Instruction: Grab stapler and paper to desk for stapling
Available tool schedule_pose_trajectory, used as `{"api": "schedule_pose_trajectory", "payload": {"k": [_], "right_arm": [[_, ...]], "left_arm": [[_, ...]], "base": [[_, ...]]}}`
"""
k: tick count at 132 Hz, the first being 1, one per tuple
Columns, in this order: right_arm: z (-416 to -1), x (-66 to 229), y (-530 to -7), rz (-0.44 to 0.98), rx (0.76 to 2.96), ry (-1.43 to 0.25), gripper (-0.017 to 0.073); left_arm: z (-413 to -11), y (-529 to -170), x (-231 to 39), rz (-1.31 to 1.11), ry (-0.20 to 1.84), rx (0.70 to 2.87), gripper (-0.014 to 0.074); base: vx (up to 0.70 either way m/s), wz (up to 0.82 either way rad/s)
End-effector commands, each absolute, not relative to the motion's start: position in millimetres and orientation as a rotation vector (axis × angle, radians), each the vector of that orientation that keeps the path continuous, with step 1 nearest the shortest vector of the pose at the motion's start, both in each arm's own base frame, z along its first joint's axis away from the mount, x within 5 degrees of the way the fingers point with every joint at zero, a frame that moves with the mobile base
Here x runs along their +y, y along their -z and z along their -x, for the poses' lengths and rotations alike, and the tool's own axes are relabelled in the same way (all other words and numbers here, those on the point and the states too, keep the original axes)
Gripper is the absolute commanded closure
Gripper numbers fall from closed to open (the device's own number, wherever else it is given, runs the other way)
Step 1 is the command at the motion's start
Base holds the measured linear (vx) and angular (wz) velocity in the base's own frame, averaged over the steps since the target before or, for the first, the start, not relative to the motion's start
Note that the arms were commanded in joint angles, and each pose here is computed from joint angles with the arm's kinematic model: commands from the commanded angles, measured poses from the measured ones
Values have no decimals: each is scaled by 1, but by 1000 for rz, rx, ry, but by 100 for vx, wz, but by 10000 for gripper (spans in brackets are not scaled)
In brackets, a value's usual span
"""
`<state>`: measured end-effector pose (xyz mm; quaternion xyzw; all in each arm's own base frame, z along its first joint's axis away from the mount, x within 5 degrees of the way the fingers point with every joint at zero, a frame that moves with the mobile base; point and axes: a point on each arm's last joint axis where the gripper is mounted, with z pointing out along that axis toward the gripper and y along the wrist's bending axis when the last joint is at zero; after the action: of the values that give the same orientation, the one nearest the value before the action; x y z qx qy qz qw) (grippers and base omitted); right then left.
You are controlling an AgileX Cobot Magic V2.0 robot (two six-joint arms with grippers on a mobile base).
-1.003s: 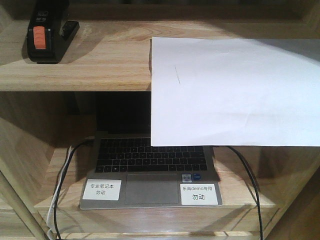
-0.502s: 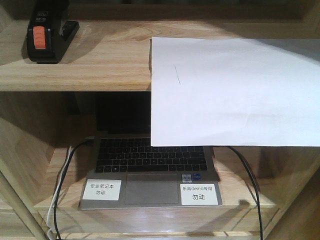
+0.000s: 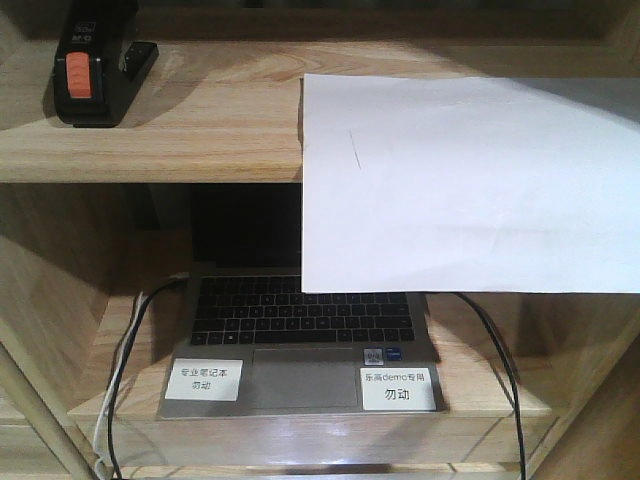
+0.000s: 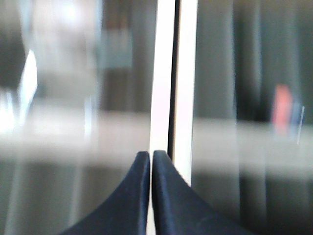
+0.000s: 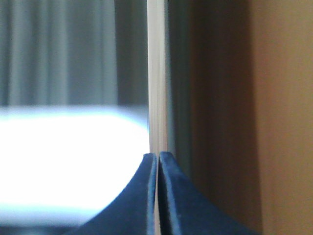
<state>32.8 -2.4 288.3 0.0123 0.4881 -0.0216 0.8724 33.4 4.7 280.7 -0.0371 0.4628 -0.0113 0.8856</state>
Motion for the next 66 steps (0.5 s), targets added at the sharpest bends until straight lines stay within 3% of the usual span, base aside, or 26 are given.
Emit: {"api": "schedule_pose_trajectory", "payload": {"k": [1,35,52,66], "right_arm": [[-4,-2,-338,-23,807,58,566],[42,1,-437,-16,656,55,566],[43,1,-481,-14,680,51,566],[23,1,-505,-10,841,44,566]], "left_arm": [[-4,-335,4,72,28,779,600],[50,-444,1,42,49,688,600],[47,-481,0,30,56,764,599],[32,-501,-2,16,62,901,593]], "base": [[0,0],[0,0],[0,0],[0,0]]}}
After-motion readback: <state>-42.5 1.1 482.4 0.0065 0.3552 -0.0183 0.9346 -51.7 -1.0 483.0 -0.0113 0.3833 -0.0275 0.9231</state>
